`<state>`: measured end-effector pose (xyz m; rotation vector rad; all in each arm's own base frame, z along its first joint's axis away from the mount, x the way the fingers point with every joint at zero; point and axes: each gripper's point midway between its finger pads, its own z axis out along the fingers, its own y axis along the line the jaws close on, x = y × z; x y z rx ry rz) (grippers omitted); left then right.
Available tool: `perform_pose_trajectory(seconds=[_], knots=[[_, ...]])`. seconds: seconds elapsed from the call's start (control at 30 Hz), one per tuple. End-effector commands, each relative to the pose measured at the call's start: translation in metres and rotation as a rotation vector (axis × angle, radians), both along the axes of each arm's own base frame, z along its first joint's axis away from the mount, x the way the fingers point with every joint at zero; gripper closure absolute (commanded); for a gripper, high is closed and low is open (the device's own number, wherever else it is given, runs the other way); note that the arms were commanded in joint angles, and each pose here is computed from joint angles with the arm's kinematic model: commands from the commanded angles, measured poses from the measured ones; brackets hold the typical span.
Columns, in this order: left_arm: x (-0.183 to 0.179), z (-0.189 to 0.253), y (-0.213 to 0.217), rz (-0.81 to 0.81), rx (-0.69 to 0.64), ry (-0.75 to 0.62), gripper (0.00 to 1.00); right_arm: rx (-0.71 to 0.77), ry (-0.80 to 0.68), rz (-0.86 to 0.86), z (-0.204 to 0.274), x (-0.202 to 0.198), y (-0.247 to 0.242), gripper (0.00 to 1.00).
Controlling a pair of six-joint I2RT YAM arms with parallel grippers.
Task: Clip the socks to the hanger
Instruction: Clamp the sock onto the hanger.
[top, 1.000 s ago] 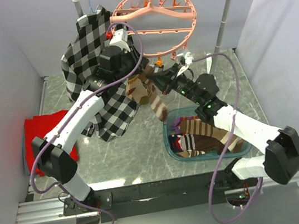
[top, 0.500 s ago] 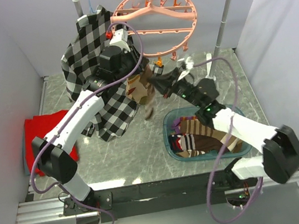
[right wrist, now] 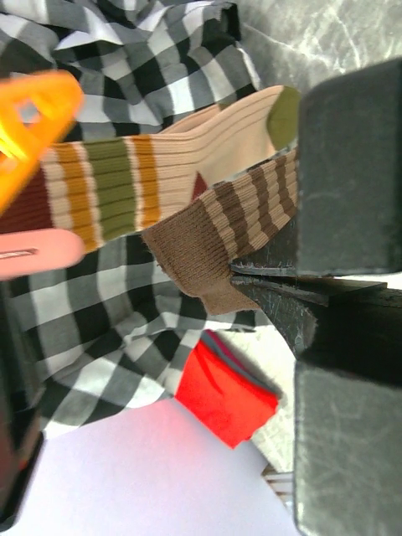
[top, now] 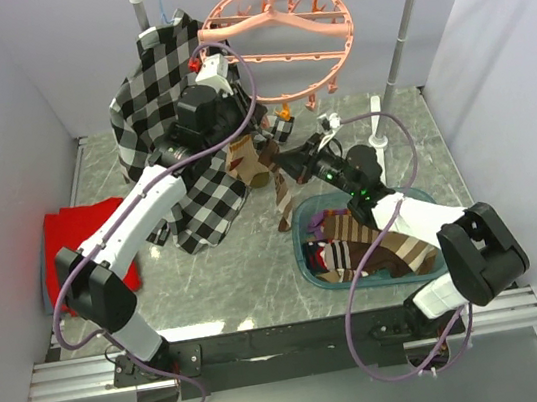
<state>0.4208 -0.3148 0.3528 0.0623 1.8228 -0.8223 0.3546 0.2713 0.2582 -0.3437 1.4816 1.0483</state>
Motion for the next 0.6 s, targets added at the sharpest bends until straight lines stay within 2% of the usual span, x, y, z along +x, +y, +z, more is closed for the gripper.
perform_pose_trajectory(seconds=[0.0,0.57], knots=[[-0.009,0.036,0.005,-0.006,-0.042,-0.094,0.85,0.087,-0.095,0.013,0.038,-0.003,-0.007,1.00],[-0.010,0.030,0.002,-0.026,-0.023,-0.076,0.85,0.146,-0.116,0.007,0.058,0.008,-0.013,1.00]])
